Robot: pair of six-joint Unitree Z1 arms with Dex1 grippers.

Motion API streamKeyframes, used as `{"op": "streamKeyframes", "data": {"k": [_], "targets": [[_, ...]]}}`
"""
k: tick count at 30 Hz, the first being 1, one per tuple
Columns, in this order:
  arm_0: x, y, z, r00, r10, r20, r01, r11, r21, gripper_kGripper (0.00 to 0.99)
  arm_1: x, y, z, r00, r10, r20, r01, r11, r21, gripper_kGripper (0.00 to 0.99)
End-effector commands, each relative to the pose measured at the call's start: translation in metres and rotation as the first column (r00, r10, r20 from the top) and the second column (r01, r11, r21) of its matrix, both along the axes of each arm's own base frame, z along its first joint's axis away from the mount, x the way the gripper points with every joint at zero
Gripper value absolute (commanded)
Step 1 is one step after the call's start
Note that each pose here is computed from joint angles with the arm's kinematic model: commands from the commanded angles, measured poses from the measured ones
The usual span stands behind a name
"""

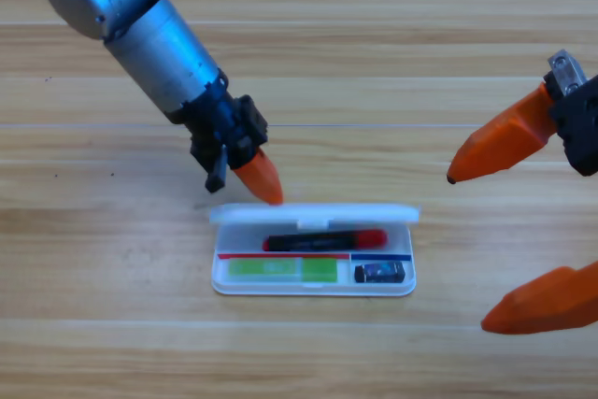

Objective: Clean up eraser and pencils

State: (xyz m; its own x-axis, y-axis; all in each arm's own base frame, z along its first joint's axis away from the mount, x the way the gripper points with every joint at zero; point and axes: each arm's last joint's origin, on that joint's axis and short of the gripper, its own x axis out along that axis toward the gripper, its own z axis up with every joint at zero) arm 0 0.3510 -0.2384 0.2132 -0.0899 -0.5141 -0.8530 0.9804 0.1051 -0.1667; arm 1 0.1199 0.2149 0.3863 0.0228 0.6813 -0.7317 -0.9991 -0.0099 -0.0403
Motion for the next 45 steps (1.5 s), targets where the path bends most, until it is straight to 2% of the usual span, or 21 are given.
{"op": "streamKeyframes", "data": {"k": [1,11,26,31,34,36,37,38,40,45], "targets": [[-0.027,-0.017,-0.010,0.997,-0.068,-0.023,0.069,0.996,0.051,0.000,-0.006,-0.002,-0.001,1.000,0.015,0.002,-0.015,1.000,0.017,0.990],[-0.036,-0.023,-0.035,0.995,-0.092,-0.031,0.094,0.992,0.084,0.000,-0.006,-0.002,-0.001,1.000,0.015,0.002,-0.015,1.000,0.017,0.990],[-0.041,-0.019,-0.061,0.996,-0.091,-0.025,0.094,0.986,0.138,0.000,-0.005,0.000,-0.002,1.000,0.015,0.000,-0.015,1.000,0.015,0.990],[-0.047,-0.011,-0.023,0.996,-0.060,0.059,0.051,0.988,0.146,0.000,-0.005,0.000,-0.002,1.000,0.015,-0.002,-0.015,1.000,0.015,0.990],[-0.064,-0.001,0.025,0.992,-0.087,0.094,0.075,0.989,0.129,0.012,-0.005,0.000,-0.002,1.000,0.015,-0.002,-0.015,1.000,0.015,0.990],[-0.083,0.006,0.061,0.991,-0.092,0.094,0.079,0.988,0.131,0.687,-0.005,0.000,-0.003,1.000,0.015,-0.002,-0.014,1.000,0.014,0.990],[-0.095,0.009,0.075,0.991,-0.087,0.097,0.075,0.990,0.123,0.927,-0.005,0.000,-0.003,1.000,0.015,-0.002,-0.014,1.000,0.014,0.990],[-0.108,0.010,0.091,0.993,-0.058,0.099,0.047,0.993,0.108,0.986,-0.005,0.000,-0.003,1.000,0.015,-0.002,-0.014,1.000,0.014,0.990],[-0.135,0.012,0.122,0.992,-0.036,0.118,0.024,0.995,0.099,0.990,-0.005,0.000,-0.003,1.000,0.015,-0.002,-0.014,1.000,0.014,0.990],[-0.188,0.029,0.158,0.984,-0.087,0.158,0.080,0.996,0.047,0.990,-0.005,0.000,-0.003,1.000,0.015,-0.003,-0.014,1.000,0.013,0.990]]}}
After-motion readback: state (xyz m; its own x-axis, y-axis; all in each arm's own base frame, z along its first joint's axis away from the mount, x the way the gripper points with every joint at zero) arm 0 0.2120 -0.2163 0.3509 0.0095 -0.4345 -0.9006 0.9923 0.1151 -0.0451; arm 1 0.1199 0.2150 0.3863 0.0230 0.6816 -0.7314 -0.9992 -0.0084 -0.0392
